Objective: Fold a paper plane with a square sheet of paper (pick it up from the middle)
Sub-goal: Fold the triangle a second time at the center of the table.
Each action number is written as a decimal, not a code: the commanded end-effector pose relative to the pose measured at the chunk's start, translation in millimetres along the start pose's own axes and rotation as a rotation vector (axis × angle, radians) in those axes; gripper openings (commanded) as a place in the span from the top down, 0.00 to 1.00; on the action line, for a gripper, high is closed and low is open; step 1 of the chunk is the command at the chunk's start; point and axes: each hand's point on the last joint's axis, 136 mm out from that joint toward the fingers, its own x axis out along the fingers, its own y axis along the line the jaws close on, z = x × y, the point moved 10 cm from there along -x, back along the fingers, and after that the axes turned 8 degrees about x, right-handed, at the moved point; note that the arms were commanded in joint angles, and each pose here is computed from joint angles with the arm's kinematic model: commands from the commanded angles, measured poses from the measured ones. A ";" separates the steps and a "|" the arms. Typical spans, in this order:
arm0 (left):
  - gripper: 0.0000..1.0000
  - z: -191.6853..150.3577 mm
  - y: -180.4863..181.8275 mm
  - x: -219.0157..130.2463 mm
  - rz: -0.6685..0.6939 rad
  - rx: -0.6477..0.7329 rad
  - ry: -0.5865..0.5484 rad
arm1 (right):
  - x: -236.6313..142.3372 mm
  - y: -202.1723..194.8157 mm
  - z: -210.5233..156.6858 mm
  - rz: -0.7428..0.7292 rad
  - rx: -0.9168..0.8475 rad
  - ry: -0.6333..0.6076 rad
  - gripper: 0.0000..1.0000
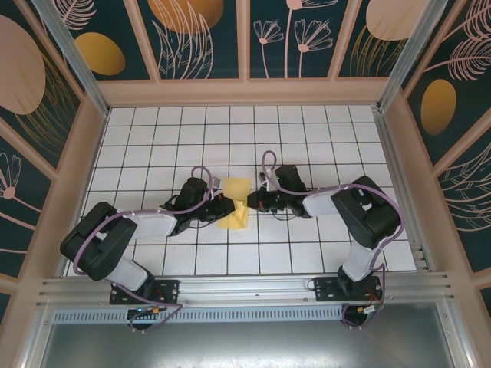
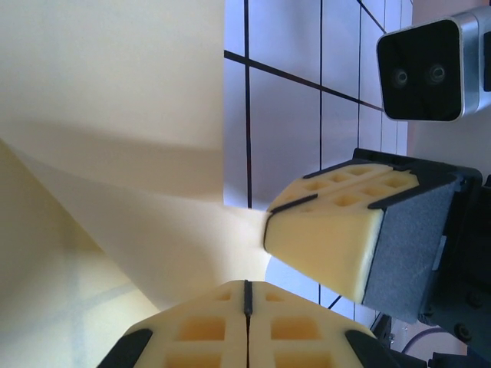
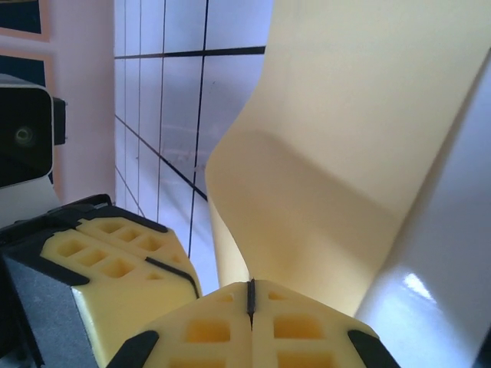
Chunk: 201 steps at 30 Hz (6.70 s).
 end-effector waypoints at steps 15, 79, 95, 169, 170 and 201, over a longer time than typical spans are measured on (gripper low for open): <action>0.91 6.2 -4.9 12.4 -0.104 -0.020 0.000 | 0.8 -7.2 16.7 -0.065 -0.048 -0.002 0.98; 0.92 -3.7 17.6 30.4 -0.028 -0.080 0.037 | 12.2 -20.9 20.4 -0.128 -0.016 0.035 0.97; 0.92 -5.8 22.7 32.6 -0.008 -0.093 0.046 | 15.0 -24.9 20.8 -0.141 -0.011 0.044 0.97; 0.91 17.7 2.0 19.6 0.109 -0.039 -0.055 | 23.7 -30.8 9.7 -0.384 -0.080 0.066 0.92; 0.91 17.5 2.9 21.1 0.114 -0.040 -0.049 | 24.0 -31.6 9.9 -0.387 -0.080 0.066 0.92; 1.00 -14.4 57.8 29.2 0.368 -0.148 0.046 | 19.2 22.1 19.2 -0.248 -0.131 0.034 0.92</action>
